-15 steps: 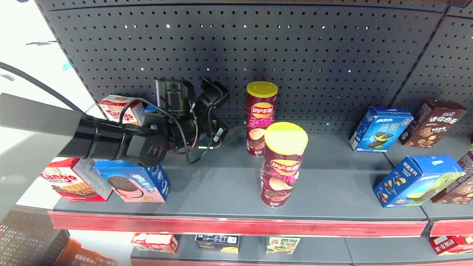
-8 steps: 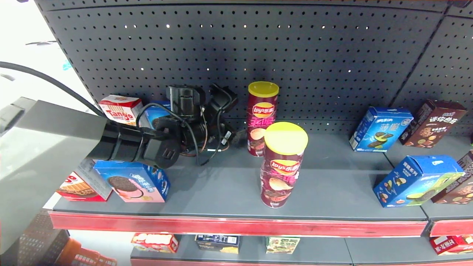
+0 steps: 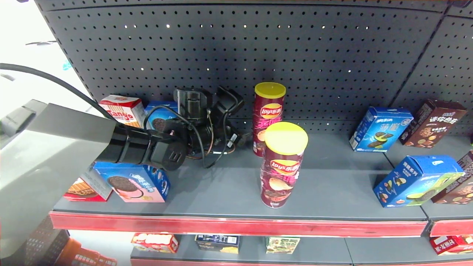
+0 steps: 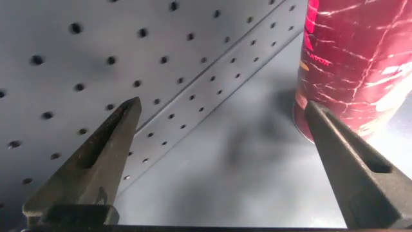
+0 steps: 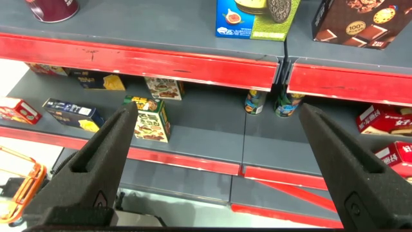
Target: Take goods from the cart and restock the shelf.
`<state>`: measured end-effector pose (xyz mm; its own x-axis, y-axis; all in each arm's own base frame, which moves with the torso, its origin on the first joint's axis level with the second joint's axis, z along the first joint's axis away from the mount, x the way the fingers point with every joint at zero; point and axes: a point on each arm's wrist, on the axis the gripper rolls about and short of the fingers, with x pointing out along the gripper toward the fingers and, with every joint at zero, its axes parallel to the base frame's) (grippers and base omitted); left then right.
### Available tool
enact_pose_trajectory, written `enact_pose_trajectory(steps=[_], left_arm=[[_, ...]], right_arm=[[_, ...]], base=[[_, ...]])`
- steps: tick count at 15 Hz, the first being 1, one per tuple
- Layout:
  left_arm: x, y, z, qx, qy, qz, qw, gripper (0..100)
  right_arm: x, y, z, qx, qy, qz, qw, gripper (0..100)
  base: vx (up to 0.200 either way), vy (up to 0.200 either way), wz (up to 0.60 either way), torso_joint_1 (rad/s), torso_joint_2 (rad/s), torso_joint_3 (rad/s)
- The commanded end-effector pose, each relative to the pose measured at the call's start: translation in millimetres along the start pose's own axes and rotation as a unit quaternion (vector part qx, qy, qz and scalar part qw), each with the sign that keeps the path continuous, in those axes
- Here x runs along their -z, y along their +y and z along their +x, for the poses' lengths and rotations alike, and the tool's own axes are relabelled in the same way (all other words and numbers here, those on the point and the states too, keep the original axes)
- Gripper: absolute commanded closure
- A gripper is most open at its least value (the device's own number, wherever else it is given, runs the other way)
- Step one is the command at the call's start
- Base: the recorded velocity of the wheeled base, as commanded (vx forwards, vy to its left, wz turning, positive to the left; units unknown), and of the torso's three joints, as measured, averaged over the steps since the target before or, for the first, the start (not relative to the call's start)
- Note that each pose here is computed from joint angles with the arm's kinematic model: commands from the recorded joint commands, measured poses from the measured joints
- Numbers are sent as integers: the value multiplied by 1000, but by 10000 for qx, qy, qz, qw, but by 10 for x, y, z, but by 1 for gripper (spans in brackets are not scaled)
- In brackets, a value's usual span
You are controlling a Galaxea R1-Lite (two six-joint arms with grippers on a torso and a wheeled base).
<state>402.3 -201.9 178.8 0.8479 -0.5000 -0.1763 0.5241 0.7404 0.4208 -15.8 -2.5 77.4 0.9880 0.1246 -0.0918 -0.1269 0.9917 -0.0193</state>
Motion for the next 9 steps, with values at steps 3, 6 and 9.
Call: enact_pose_trajectory(steps=[3,6,9], left_arm=[[-50,104,-59,-135,-79,-106,9998,0],[-284,362,-342,-506,-395,-355,9973,0],[-557,430,-757,-738,-624,-652,9932,0]], right_arm=[[0,0,1,-1,8,-2,10000,0],[0,0,1,-1,8,-2,10000,0],[0,0,1,-1,8,-2,10000,0]], base=[[0,0,0,0,0,0],[0,0,0,0,0,0],[0,0,0,0,0,0]])
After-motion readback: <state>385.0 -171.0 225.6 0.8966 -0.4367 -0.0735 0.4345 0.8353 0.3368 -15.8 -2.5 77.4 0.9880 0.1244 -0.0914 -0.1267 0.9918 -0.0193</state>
